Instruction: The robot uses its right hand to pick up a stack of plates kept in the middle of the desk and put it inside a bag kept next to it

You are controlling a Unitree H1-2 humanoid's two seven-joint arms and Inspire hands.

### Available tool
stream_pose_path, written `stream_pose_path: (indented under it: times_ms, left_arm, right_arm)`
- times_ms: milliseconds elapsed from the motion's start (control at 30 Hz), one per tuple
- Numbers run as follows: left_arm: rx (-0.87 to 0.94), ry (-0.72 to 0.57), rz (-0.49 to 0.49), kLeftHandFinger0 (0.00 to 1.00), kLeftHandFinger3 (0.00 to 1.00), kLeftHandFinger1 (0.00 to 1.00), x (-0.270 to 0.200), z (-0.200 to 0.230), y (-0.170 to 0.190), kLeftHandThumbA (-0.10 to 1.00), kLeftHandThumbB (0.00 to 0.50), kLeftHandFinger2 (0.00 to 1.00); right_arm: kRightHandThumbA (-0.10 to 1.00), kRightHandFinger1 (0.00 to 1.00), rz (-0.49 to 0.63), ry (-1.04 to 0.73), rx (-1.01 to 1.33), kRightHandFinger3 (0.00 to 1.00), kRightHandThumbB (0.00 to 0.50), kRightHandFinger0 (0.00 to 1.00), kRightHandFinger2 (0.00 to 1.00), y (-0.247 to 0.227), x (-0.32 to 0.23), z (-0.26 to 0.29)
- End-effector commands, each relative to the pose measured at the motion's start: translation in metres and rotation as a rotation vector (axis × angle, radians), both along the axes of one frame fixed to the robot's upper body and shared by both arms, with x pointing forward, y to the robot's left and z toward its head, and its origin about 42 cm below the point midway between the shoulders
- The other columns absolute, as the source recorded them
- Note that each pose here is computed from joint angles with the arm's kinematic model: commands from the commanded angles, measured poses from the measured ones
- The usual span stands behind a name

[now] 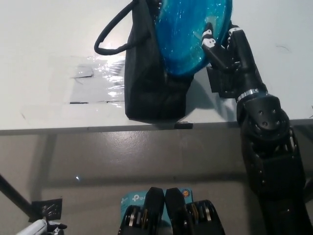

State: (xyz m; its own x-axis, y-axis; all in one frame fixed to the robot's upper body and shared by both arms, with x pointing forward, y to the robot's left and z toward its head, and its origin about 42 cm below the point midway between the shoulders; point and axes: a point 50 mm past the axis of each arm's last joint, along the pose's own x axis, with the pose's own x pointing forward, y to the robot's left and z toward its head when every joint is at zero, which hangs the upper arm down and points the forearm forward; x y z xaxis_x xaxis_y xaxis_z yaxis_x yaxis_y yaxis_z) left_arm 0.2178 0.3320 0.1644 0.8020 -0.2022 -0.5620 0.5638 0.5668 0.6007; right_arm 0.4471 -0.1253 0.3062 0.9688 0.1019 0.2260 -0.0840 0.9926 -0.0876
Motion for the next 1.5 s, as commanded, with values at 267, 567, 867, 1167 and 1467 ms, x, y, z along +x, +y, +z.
stream_pose_path:
  times_ms: [267, 567, 867, 1167, 1467]
  left_arm:
    - [0.021, -0.022, 0.000, 0.78, 0.99, 0.78, 0.003, 0.008, 0.000, 0.37, 0.000, 0.90]
    - [0.032, -0.016, -0.024, 0.78, 0.96, 0.76, 0.002, 0.003, -0.010, 0.35, 0.000, 0.86]
    - [0.017, -0.013, -0.029, 0.78, 0.92, 0.77, 0.006, 0.003, -0.013, 0.35, 0.000, 0.87]
    - [0.021, -0.023, -0.027, 0.77, 0.87, 0.75, 0.005, 0.006, -0.012, 0.32, 0.000, 0.84]
    - [0.024, -0.024, -0.013, 0.78, 0.92, 0.75, 0.004, 0.005, -0.008, 0.40, 0.000, 0.85]
  right_arm:
    - [-0.10, 0.00, 0.022, -0.136, 0.007, 0.00, 0.275, 0.00, 0.00, 0.062, 0.006, 0.002]
    - [-0.10, 0.00, 0.132, -0.281, -0.293, 0.00, 0.215, 0.00, 0.00, 0.102, 0.008, 0.007]
    - [-0.10, 0.03, 0.185, -0.366, -0.685, 0.19, 0.144, 0.00, 0.41, 0.089, 0.037, 0.012]
    - [0.51, 1.00, 0.068, -0.227, -1.180, 1.00, 0.328, 1.00, 1.00, 0.066, 0.038, -0.007]
    - [0.51, 1.00, -0.117, -0.161, -0.978, 1.00, 0.293, 1.00, 1.00, 0.071, 0.042, 0.008]
